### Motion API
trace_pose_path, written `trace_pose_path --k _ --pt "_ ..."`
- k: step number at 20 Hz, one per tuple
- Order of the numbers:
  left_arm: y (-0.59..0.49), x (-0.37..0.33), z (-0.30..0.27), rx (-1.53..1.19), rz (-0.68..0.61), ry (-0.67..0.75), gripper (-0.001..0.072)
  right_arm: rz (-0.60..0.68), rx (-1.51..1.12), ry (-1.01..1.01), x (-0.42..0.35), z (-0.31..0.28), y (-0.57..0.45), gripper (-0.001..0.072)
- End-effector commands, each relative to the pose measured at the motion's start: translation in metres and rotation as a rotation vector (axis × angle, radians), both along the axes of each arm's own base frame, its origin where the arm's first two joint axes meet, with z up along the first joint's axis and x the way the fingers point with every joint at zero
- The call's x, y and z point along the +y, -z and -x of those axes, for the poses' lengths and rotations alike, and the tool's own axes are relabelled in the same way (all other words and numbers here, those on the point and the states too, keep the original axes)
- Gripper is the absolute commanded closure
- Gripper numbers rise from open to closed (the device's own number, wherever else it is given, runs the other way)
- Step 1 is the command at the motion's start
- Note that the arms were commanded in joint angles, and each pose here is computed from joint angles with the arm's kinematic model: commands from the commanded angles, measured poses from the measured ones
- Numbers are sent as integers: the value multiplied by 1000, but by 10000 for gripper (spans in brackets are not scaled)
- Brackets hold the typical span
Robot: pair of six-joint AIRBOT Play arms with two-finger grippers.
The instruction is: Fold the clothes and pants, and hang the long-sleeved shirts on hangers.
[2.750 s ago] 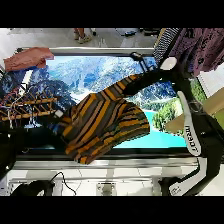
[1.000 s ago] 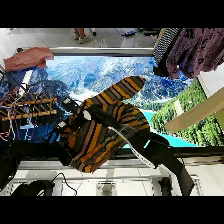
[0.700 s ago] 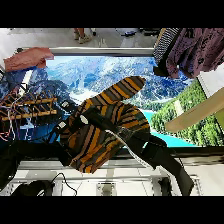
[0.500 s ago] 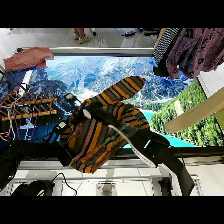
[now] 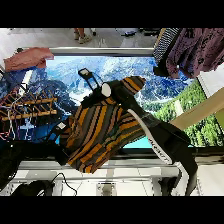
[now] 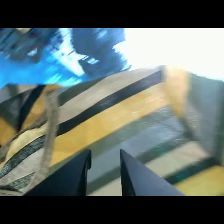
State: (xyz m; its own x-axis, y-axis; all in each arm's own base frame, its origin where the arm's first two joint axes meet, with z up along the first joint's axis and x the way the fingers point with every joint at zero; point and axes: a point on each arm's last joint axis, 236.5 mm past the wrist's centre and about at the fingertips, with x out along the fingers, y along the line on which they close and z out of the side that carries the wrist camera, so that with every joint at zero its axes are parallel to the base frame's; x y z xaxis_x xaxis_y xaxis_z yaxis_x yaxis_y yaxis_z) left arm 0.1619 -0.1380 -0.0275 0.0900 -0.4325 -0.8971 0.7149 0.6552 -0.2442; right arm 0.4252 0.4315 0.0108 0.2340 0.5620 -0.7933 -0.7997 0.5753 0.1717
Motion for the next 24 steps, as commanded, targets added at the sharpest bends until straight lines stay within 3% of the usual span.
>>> trace_pose_path --k 1,2,4,12,14,16,17,24 --pt "5 10 9 43 -46 -9 684 -8 56 -78 46 41 56 442" --pt "5 10 9 44 -44 -9 684 -1 58 -89 62 53 76 395" --pt "5 10 9 45 -44 -9 684 34 77 -55 76 64 102 375" --pt "5 9 10 49 -41 -8 684 110 106 4 65 63 118 377" --pt "4 7 10 50 -33 -9 684 137 126 30 59 63 127 434" --pt "3 4 11 54 -18 -11 683 155 126 44 55 62 130 630" --pt "3 4 11 55 -15 -11 684 151 133 58 54 61 129 686" --pt "3 5 10 53 -22 -11 684 68 62 117 26 9 39 691"
